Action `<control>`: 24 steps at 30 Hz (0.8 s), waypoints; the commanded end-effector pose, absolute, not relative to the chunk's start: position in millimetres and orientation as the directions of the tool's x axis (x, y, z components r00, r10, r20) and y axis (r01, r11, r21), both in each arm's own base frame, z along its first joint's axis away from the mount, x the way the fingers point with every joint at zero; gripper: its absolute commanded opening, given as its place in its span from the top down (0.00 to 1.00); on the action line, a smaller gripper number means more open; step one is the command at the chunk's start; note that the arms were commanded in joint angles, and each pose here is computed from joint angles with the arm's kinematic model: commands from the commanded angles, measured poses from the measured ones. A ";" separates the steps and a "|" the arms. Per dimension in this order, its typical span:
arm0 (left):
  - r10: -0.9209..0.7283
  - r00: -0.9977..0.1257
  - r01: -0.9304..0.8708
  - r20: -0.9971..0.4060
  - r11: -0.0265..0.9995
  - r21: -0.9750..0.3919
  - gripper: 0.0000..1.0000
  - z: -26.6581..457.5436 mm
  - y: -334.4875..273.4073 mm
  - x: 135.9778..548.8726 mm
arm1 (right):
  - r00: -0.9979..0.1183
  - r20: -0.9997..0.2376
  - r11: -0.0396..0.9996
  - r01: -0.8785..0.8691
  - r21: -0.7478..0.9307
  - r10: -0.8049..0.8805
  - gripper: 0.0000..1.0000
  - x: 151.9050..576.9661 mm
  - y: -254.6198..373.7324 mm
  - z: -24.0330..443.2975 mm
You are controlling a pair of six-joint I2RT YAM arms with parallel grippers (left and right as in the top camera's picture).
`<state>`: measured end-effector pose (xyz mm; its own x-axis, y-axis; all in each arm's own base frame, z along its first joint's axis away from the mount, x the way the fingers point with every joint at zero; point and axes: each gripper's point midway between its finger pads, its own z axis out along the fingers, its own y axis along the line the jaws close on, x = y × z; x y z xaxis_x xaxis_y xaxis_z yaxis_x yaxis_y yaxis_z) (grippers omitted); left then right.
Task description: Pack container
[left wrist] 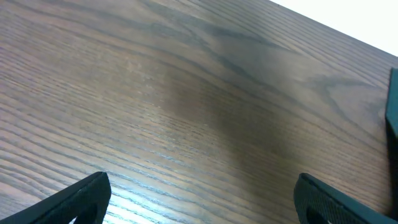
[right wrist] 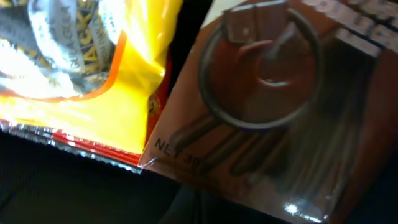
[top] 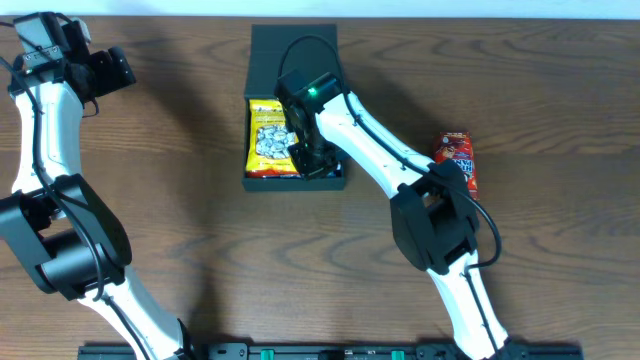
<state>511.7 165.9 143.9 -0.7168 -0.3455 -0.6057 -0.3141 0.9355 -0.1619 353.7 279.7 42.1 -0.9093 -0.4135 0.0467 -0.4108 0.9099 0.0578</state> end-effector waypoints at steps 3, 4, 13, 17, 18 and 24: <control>-0.354 -0.729 -0.315 -0.586 0.933 -0.171 0.05 134.0 163.4 510.7 | -0.931 -0.029 0.931 -0.361 -0.050 -0.363 0.99 380.5 266.4 33.0; -0.354 -0.729 -0.315 -0.586 0.933 -0.171 0.05 134.0 163.4 510.7 | -0.929 -0.030 0.928 -0.368 -0.049 -0.370 0.99 380.8 266.7 33.1; -0.351 -0.732 -0.301 -0.584 0.936 -0.185 0.05 134.3 158.9 511.8 | -0.929 -0.009 0.929 -0.369 -0.021 -0.369 0.98 374.6 269.2 35.8; -0.291 -0.764 -0.178 -0.576 0.953 -0.244 0.05 134.1 128.0 516.1 | -0.923 0.022 0.923 -0.383 0.043 -0.384 0.99 364.6 276.6 35.8; -0.256 -0.780 -0.128 -0.572 0.959 -0.254 0.05 132.9 114.6 516.8 | -0.923 0.025 0.923 -0.382 0.045 -0.384 0.99 363.9 276.8 35.8; -0.158 -0.863 0.078 -0.479 0.896 -0.437 0.05 98.3 24.3 517.7 | -0.925 0.022 0.925 -0.377 0.046 -0.378 0.99 366.0 275.1 35.8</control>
